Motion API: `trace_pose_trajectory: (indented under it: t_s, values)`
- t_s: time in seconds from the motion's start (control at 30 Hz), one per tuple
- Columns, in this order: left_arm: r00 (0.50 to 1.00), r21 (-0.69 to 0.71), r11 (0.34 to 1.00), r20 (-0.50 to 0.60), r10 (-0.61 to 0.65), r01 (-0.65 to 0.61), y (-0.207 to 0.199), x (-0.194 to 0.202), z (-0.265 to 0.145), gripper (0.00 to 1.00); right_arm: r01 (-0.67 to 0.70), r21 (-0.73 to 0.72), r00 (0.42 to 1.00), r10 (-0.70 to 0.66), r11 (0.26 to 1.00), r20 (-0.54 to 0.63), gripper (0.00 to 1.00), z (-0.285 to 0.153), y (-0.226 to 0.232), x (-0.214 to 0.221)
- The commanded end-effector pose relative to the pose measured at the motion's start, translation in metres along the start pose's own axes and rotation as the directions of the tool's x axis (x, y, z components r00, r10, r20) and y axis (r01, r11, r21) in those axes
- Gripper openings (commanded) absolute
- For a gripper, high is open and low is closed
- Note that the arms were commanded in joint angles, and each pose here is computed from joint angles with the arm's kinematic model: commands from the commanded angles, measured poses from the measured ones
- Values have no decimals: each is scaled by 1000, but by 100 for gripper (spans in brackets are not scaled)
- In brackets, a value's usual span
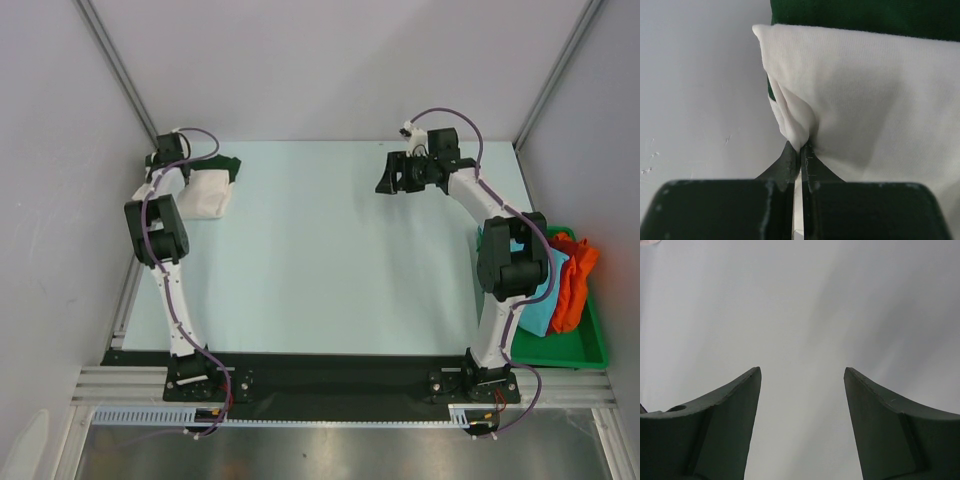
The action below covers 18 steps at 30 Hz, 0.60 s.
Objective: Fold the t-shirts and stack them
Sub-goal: Neatly place the folded tshirt to the corner
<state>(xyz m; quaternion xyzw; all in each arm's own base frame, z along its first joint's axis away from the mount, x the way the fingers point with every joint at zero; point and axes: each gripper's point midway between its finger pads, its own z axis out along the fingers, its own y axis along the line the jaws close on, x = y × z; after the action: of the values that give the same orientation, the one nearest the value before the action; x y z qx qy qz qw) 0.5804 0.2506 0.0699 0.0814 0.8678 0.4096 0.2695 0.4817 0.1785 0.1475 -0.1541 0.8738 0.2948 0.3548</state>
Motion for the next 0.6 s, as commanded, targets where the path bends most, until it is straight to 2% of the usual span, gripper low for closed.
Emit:
trace_pose_trajectory:
  t_s: [0.0, 0.57]
  values:
    - [999, -80, 996, 7, -35, 36, 30, -1, 4, 1, 63, 4, 996, -63, 998, 65, 73, -13, 11, -21]
    - [997, -76, 994, 13, -76, 76, 22, -5, 13, 0, 105, 3, 994, -105, 994, 43, 73, -8, 21, -13]
